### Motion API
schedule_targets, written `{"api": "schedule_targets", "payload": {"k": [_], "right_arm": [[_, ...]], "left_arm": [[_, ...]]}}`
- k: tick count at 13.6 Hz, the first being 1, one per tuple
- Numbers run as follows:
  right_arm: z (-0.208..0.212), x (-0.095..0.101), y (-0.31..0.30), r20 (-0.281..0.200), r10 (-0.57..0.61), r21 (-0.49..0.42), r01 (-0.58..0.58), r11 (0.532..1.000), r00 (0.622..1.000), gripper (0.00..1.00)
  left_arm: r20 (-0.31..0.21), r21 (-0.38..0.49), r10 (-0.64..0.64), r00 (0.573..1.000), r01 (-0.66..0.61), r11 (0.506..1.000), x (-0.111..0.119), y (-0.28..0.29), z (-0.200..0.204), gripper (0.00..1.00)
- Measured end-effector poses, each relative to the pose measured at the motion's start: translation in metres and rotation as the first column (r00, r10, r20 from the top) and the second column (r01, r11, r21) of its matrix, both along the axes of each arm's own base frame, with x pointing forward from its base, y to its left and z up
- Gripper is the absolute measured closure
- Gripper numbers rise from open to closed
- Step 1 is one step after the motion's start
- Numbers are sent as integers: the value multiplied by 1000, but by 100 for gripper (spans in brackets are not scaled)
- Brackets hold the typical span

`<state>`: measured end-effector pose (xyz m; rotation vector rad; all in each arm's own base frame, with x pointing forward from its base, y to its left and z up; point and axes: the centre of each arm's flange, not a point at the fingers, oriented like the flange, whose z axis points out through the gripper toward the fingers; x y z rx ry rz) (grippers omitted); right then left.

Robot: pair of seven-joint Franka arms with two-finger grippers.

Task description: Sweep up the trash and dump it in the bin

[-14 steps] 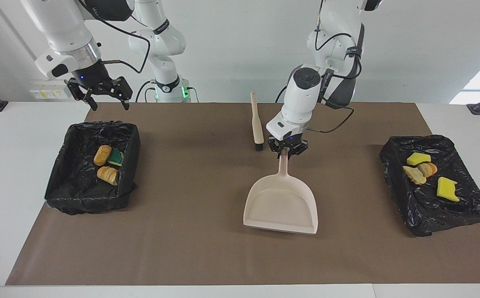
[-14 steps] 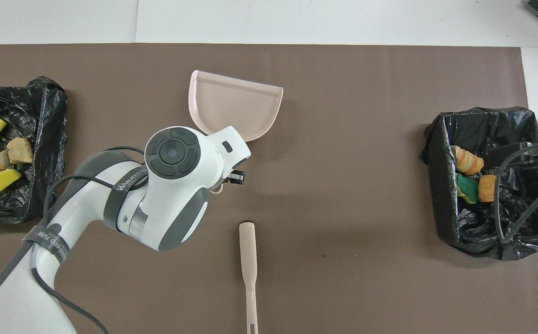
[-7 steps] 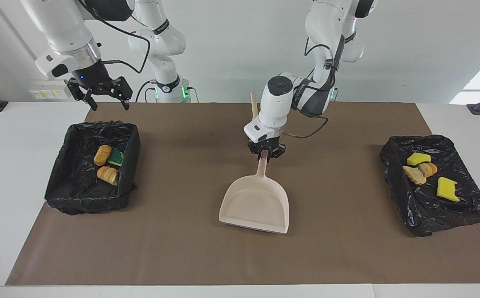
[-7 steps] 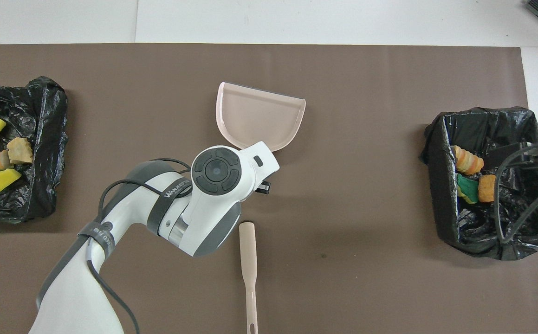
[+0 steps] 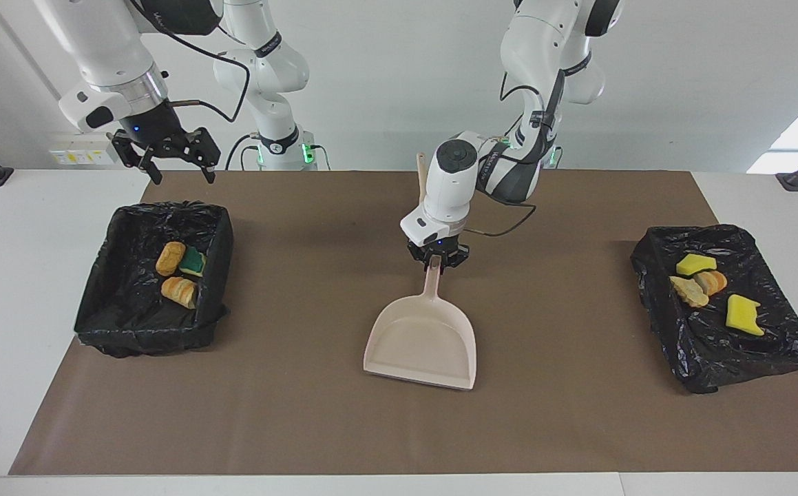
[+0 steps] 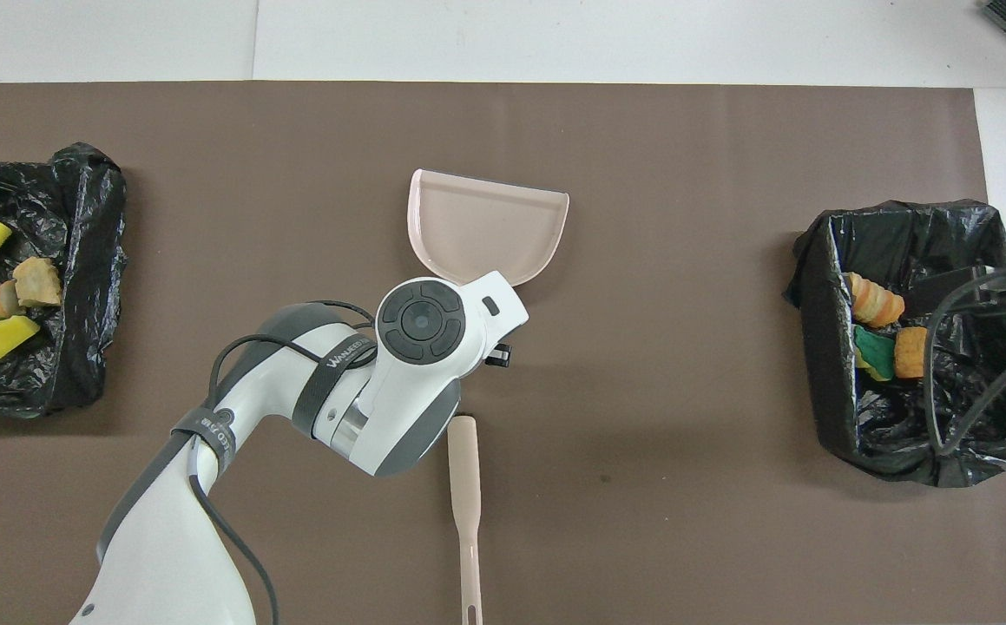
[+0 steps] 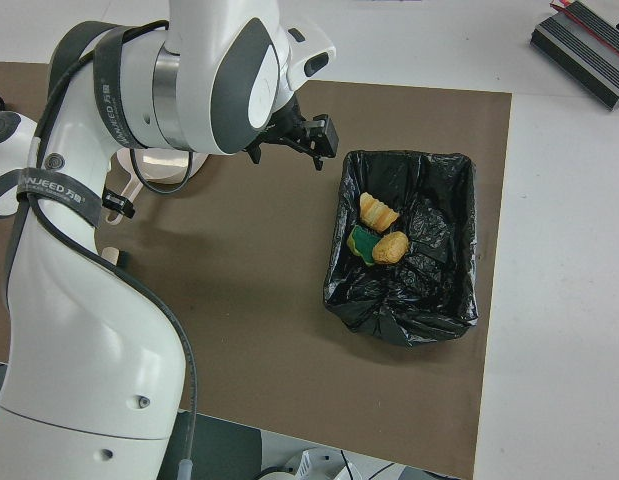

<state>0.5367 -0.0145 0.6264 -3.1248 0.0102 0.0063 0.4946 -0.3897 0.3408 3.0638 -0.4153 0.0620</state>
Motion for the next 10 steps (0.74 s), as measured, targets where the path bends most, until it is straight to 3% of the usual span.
{"api": "schedule_targets", "payload": {"k": [4,5,10], "right_arm": [[0,0,0,0,0,0,0,1000,1000,0],[0,0,0,0,0,0,0,1000,1000,0],[0,0,0,0,0,0,0,1000,1000,0]], "left_arm": [[23,-14,17,1000,-16,1000,6,6,17,4],[29,-15,27,999,-26,1000,9,11,29,0],[59,-30,144,988,-142,989,40,82,111,0]]}}
